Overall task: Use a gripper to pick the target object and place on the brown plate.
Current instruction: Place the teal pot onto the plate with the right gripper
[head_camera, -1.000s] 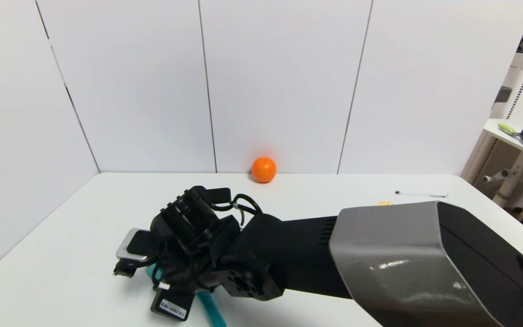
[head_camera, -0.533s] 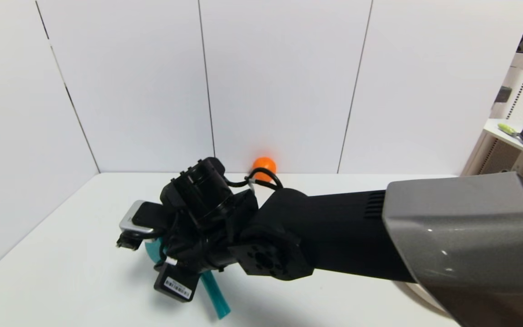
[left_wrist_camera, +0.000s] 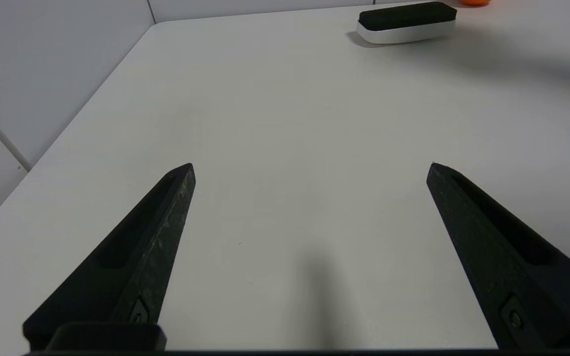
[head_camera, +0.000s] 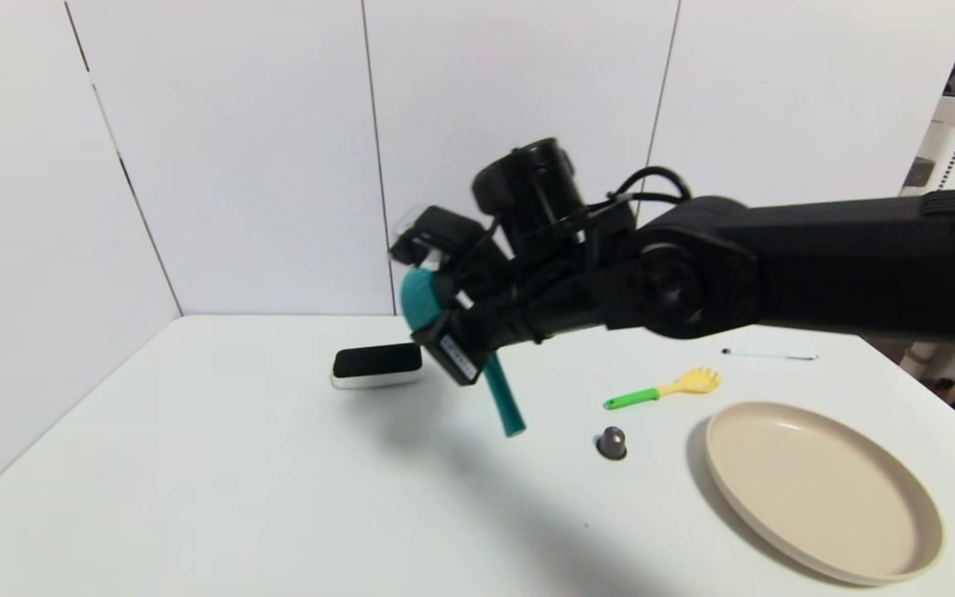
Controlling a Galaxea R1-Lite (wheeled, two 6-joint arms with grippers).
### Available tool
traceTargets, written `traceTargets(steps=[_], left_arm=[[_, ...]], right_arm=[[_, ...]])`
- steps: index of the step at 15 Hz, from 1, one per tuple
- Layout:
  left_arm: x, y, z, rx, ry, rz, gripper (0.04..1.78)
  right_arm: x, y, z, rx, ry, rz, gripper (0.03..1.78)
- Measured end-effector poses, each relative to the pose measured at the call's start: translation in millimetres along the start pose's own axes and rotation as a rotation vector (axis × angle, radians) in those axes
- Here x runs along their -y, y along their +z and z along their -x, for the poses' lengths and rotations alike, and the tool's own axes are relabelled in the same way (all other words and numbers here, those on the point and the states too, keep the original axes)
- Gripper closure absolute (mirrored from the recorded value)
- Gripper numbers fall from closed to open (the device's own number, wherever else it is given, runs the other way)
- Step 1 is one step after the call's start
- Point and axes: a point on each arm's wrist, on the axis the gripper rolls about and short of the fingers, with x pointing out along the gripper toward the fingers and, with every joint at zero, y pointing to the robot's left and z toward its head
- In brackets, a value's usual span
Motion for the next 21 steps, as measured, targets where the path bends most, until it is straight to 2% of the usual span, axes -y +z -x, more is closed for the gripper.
traceTargets(steps=[2, 4, 6, 9, 11, 14, 18, 19, 21], left_arm=[[0.0, 0.0, 0.0, 0.000, 0.000, 0.000, 0.13], [0.0, 0.0, 0.0, 0.000, 0.000, 0.000, 0.13], [0.0, 0.0, 0.0, 0.000, 0.000, 0.000, 0.13], [0.0, 0.0, 0.0, 0.000, 0.000, 0.000, 0.13], [0.0, 0.0, 0.0, 0.000, 0.000, 0.000, 0.13], [0.0, 0.0, 0.0, 0.000, 0.000, 0.000, 0.13], [0.0, 0.0, 0.0, 0.000, 0.000, -0.001, 0.13], [0.0, 0.0, 0.0, 0.000, 0.000, 0.000, 0.13], [0.0, 0.0, 0.0, 0.000, 0.000, 0.000, 0.13]], right_arm=[[45.7, -27.5, 34.1, -0.091, -0.093, -0.096, 1.68], [80.9, -63.9, 74.4, -0.193, -0.180, -0.210, 1.68], [96.1, -102.0, 112.5, -0.288, -0.245, -0.328, 1.68], [93.0, -151.9, 161.2, -0.393, -0.325, -0.496, 1.68], [84.7, -174.7, 182.1, -0.440, -0.357, -0.574, 1.68], [75.2, -191.8, 189.6, -0.481, -0.359, -0.623, 1.68], [70.4, -201.8, 187.2, -0.518, -0.337, -0.649, 1.68], [69.7, -202.8, 187.3, -0.522, -0.336, -0.650, 1.59], [66.8, -204.7, 187.6, -0.529, -0.330, -0.653, 1.27]])
